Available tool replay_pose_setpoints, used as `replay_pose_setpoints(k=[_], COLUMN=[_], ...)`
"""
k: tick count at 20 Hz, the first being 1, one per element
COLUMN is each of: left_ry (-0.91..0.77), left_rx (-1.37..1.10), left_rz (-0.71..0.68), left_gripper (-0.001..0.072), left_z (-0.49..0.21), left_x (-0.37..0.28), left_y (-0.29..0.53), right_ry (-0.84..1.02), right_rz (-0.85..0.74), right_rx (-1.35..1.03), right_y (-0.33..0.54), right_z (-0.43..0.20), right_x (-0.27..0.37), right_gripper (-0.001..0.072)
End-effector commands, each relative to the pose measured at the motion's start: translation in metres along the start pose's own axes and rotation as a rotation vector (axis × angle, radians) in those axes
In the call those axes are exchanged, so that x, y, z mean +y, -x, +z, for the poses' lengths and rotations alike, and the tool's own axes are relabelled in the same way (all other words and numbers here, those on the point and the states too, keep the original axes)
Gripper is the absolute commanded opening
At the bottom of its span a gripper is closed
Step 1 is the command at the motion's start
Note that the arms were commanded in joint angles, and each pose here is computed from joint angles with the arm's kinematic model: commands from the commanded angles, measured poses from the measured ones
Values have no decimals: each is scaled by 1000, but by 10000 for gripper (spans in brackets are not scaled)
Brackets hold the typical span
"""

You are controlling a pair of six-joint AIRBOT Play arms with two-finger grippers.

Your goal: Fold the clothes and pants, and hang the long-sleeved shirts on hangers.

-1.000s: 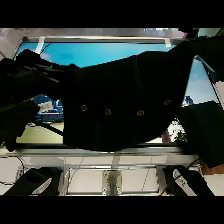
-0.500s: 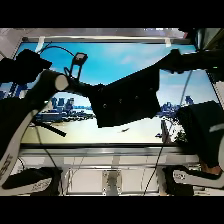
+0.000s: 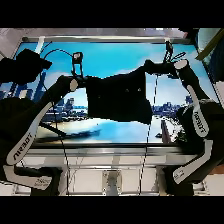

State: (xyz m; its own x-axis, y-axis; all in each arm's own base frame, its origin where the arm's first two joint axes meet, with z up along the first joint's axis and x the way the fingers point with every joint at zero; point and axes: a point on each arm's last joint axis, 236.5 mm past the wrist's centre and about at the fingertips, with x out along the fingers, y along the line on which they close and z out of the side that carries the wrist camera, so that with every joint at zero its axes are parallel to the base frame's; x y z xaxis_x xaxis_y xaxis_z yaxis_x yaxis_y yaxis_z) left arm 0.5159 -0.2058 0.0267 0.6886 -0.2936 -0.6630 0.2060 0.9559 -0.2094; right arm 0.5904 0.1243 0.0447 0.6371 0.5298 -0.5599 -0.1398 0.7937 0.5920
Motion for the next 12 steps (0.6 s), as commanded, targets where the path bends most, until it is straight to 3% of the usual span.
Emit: replay_pose_setpoints(k=[1,5,12], left_ry=[26,33,85], left_rx=[-38,-157,-135], left_rz=[-8,-22,-25], left_gripper=[33,34,33], left_z=[10,48,44], left_x=[-2,0,2], left_y=[2,28,29], right_ry=[69,236,262], right_rz=[-2,23,48], right_rx=[9,15,38], right_y=[-5,38,41], right_z=[-3,6,-2], right_x=[-1,38,57], right_gripper=[10,10,10])
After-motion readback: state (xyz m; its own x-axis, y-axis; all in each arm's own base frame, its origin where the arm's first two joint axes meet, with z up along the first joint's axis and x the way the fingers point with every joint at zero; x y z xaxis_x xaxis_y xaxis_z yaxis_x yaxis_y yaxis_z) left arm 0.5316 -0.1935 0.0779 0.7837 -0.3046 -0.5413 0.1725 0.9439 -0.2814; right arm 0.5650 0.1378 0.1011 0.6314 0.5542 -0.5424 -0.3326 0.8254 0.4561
